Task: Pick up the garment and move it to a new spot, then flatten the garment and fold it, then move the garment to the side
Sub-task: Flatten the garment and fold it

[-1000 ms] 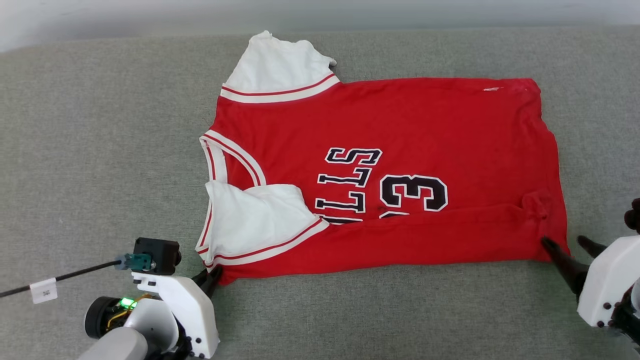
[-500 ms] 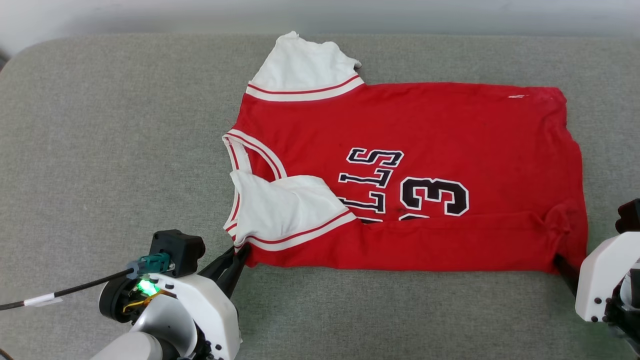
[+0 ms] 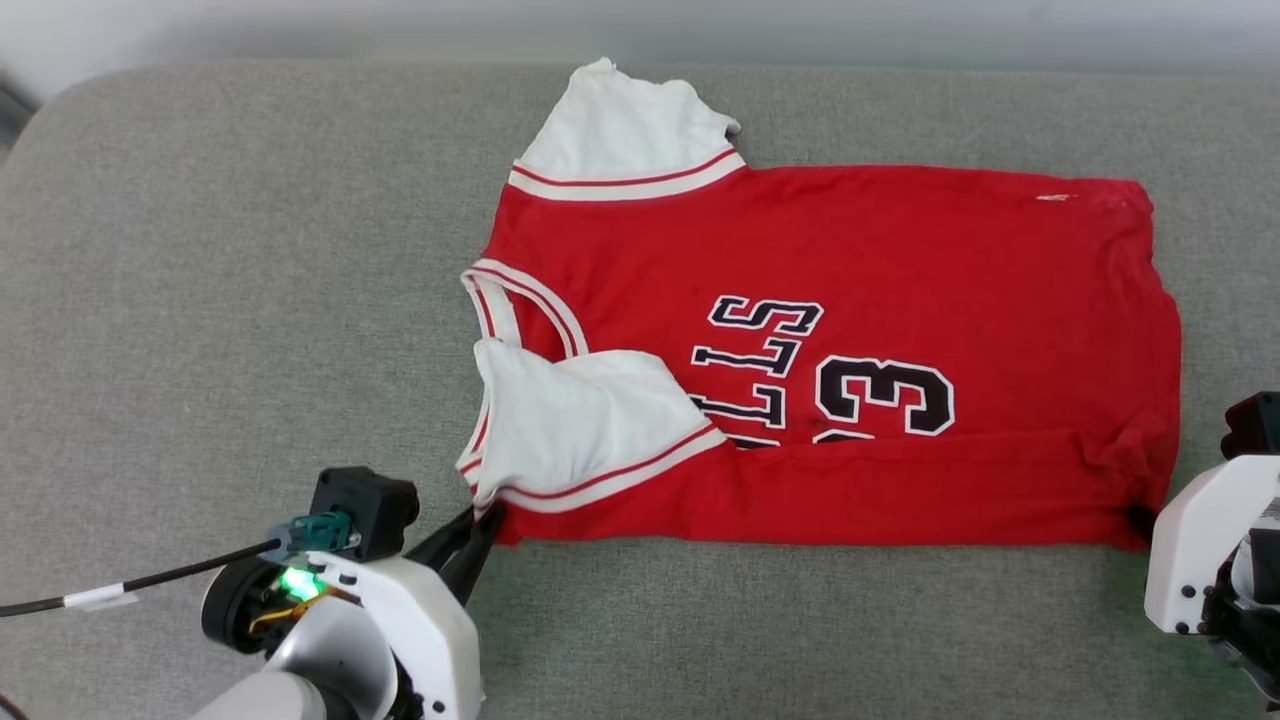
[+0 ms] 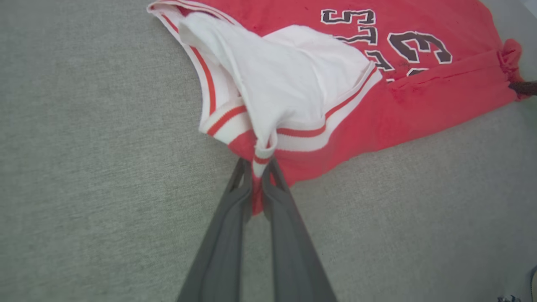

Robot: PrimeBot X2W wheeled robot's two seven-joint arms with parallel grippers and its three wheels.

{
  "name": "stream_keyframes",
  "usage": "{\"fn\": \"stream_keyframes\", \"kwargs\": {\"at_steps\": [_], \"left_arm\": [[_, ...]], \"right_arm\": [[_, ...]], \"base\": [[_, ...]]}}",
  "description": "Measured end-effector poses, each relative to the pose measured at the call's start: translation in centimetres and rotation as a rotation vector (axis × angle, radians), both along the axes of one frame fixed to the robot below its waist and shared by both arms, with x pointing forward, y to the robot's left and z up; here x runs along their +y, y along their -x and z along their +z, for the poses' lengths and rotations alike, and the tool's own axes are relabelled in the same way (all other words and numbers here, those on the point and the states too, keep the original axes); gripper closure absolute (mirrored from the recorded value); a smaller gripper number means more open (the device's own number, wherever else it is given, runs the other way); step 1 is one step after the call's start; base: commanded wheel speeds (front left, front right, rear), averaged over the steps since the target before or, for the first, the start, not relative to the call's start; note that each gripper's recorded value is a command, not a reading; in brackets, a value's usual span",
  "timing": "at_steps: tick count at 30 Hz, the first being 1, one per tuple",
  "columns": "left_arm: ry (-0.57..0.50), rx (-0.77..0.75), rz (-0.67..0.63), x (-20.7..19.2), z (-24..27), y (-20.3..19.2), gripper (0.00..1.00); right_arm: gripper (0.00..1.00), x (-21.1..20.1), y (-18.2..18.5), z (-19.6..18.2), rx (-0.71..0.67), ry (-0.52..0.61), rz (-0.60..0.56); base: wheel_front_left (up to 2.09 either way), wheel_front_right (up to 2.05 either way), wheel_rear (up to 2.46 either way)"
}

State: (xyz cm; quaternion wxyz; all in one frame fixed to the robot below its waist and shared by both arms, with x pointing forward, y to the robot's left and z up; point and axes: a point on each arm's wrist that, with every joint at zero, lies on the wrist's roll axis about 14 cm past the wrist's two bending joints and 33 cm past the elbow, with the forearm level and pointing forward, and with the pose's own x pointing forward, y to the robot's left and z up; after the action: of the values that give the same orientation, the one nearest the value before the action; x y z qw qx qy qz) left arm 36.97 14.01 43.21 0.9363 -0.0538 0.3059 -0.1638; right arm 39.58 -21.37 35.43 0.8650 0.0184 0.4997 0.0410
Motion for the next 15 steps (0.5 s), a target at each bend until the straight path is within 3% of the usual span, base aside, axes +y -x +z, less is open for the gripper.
{"fn": "stream_keyframes", "kwargs": {"at_steps": [15], "left_arm": [[-0.002,0.111,0.006,1.7,-0.8,6.2,1.0]], "right_arm": [[1.0,-3.4,3.9,5.7,-0.112,0.046,-0.016]], "base": [[0.0,0.0,0.0]]}}
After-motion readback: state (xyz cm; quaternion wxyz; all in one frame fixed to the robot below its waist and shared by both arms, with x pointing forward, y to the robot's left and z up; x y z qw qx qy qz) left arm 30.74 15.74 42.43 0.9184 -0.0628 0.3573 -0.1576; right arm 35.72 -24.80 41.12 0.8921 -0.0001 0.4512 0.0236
